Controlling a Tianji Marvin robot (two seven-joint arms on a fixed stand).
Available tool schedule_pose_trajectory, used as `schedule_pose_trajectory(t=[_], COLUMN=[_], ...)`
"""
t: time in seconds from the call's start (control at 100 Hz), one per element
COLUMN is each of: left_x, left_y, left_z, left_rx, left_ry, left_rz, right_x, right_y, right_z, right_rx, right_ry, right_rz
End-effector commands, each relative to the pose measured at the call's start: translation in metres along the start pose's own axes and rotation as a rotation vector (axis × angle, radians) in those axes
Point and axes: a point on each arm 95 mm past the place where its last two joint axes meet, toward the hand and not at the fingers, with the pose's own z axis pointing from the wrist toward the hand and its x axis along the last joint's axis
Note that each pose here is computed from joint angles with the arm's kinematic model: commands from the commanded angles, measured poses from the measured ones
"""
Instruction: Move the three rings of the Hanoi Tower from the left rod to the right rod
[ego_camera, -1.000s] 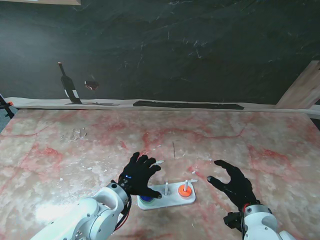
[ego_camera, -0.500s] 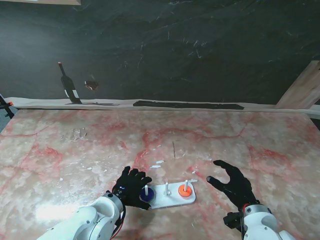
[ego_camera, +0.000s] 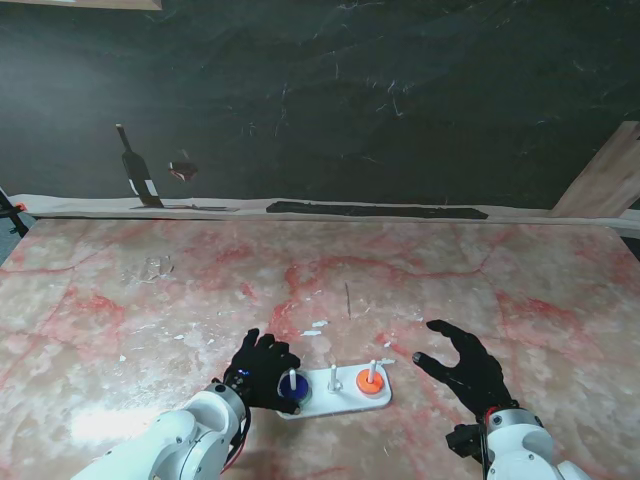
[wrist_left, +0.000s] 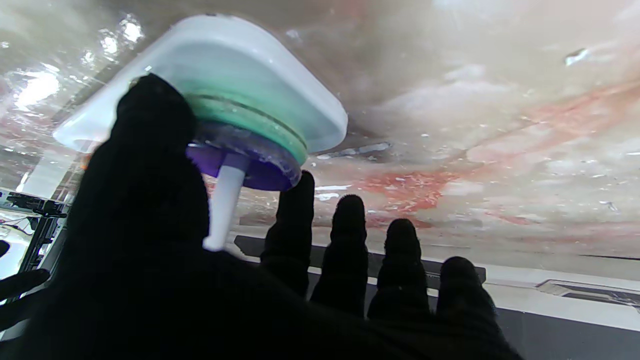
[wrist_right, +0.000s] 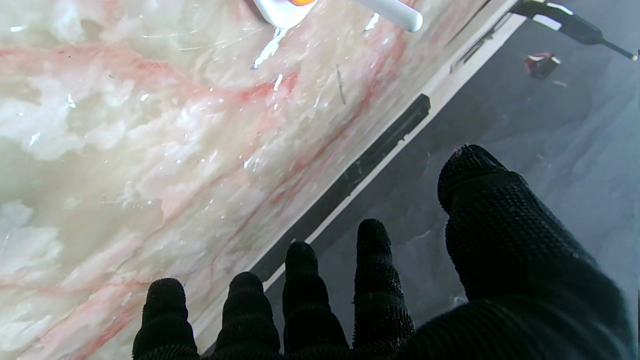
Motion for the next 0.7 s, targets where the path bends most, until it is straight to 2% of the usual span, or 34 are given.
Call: schedule_pose_trajectory(t=[0.0, 0.69], left_x=[-0.0013, -0.0023], left_y=[-0.0017, -0.0041], left_z=[0.0018, 0.0010], left_rx=[0.004, 0.025], left_ry=[0.005, 0.011], left_rz=[-0.004, -0.016], right_x=[0.0003, 0.0016], right_y=[-0.0026, -0.0033], right_z=[-0.0017, -0.0013], right_rx=[0.006, 0.010], right_ry=[-0.001, 0.003], right_rz=[0.001, 0.009])
